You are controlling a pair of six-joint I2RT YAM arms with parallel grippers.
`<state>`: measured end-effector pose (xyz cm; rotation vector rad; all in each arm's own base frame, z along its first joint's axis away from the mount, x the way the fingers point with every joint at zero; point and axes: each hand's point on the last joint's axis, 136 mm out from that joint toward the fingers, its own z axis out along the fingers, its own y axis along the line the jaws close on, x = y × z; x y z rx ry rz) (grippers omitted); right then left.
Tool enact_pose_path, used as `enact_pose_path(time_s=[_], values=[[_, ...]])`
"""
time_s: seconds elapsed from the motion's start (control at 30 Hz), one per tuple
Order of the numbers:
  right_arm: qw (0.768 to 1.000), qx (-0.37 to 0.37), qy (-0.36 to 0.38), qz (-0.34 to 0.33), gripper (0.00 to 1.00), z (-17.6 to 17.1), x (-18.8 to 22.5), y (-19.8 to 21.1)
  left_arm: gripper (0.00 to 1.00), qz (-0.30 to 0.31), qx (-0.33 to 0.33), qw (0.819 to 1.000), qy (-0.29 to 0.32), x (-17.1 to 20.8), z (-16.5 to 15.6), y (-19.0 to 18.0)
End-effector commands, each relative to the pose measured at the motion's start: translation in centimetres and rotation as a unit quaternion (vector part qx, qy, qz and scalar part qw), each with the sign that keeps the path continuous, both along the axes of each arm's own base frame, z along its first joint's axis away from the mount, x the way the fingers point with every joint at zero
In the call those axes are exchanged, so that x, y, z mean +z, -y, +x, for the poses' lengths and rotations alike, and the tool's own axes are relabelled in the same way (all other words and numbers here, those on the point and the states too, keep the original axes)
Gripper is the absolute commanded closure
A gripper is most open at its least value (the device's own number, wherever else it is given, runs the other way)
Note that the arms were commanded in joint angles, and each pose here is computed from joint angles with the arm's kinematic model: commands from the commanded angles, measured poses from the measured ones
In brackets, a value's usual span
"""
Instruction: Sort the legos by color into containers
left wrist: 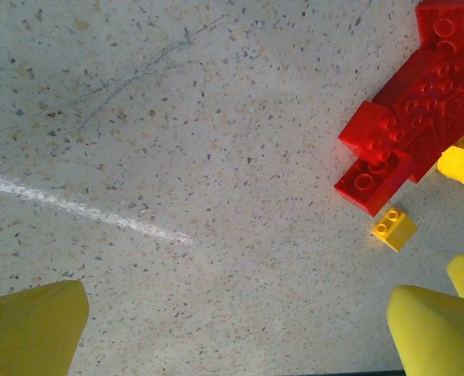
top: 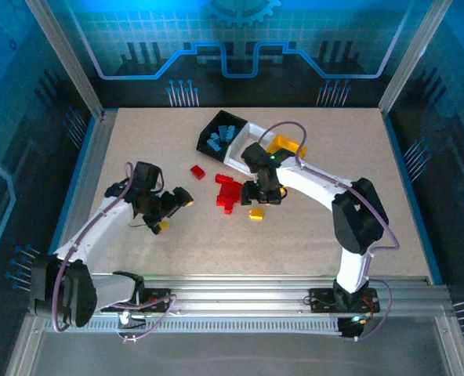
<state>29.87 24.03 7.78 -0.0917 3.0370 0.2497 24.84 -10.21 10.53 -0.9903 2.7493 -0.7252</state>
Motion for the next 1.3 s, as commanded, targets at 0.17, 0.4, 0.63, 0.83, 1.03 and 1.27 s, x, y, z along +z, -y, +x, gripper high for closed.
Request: enact_pose_path(time_s=[0.17, 0.4, 0.63, 0.83, 1.03, 1.27], values=[[0.998, -0.030, -0.038, -0.051, 0.31, -0.8, -3.9, 0.5, 0.01, -0.014, -0.012, 1.000, 0.004, 0.5, 0.2, 0.7], [0.996, -0.041, -0.047, -0.064, 0.36, -0.7, -5.4, 0.3, 0.01, -0.003, -0.021, 1.000, 0.002, 0.3, -0.5, 0.3], [0.996, -0.040, -0.053, -0.065, 0.40, -0.8, -6.3, -0.3, 0.01, 0.003, -0.027, 1.000, -0.001, 0.2, -1.0, 0.1], [0.995, -0.040, -0.063, -0.061, 0.49, -1.4, -7.0, -0.4, 0.01, 0.003, -0.030, 1.000, -0.004, 0.1, -1.3, 0.1], [0.997, -0.036, -0.045, -0.054, 0.55, -1.5, -5.2, -0.1, 0.01, 0.000, -0.033, 0.999, -0.001, 0.2, -1.3, 0.2], [0.998, -0.045, 0.034, -0.012, 0.57, 0.7, 2.4, 0.0, 0.01, 0.004, -0.051, 0.999, 0.005, 0.6, -1.3, 0.3]])
